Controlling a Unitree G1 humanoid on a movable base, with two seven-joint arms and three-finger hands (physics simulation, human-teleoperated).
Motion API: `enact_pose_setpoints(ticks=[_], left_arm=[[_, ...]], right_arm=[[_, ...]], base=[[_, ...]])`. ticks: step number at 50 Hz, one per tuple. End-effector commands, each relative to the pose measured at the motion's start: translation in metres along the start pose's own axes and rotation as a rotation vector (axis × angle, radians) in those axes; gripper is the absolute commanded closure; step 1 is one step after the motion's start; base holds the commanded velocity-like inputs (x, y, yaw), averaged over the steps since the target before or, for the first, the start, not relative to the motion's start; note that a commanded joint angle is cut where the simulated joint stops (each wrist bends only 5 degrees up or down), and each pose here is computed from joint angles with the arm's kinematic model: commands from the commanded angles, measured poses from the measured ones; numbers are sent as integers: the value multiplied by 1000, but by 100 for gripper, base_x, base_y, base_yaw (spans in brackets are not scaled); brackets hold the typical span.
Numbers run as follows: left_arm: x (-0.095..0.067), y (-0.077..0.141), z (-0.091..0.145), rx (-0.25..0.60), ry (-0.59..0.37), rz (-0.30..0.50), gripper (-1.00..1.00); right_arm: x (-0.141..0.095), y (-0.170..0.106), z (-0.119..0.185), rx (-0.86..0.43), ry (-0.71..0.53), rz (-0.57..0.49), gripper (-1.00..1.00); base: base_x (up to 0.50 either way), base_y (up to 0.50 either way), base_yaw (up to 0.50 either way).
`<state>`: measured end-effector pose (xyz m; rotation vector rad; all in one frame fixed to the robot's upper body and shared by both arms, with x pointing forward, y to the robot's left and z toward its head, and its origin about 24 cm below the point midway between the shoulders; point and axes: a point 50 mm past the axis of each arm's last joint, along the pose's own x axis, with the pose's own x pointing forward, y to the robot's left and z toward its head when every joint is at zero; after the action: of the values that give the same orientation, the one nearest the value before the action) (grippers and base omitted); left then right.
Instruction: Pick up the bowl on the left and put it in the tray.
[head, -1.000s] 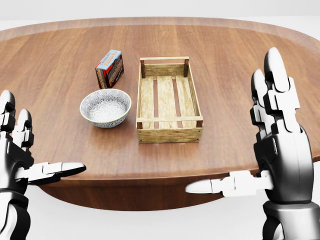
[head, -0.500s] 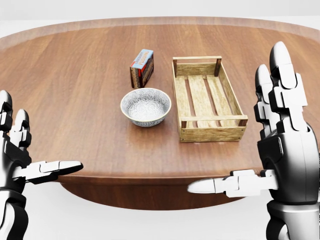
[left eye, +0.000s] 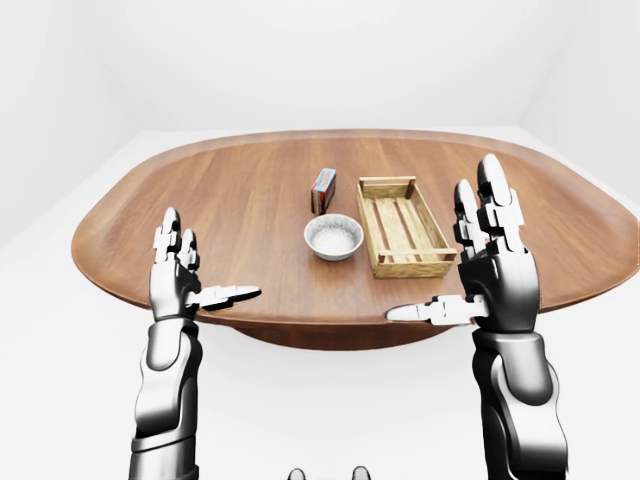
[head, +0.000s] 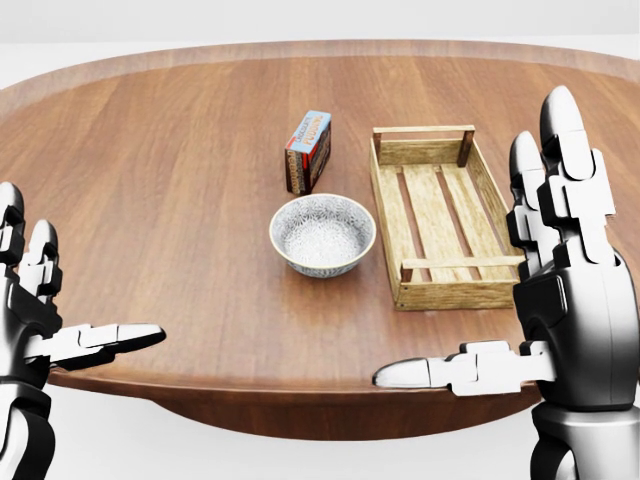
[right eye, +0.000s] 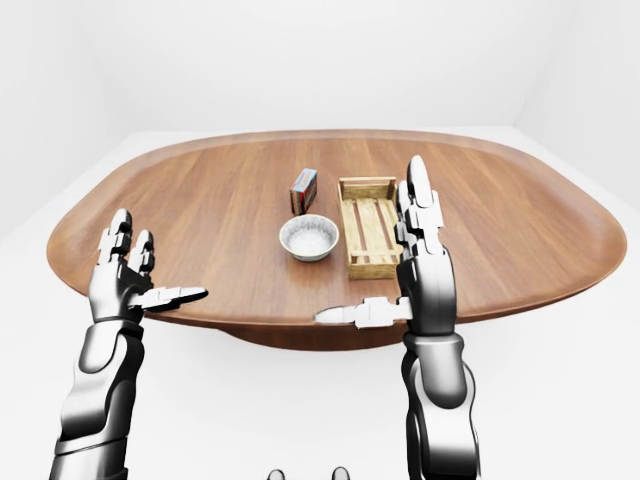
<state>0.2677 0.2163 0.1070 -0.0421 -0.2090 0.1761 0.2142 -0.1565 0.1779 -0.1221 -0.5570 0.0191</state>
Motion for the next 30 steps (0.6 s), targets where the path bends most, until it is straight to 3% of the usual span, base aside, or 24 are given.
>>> enact_pose_setpoints(ticks=[1, 30], left_arm=[[0, -1, 2, -9, -10, -5, -100], [-1, -1, 5, -16, -21, -3, -100]], right_arm=[[0, 0, 2, -2, -7, 7, -100], [0, -2, 6, -24, -26, 17, -100]], base=[[50, 0, 0], [50, 1, 0]])
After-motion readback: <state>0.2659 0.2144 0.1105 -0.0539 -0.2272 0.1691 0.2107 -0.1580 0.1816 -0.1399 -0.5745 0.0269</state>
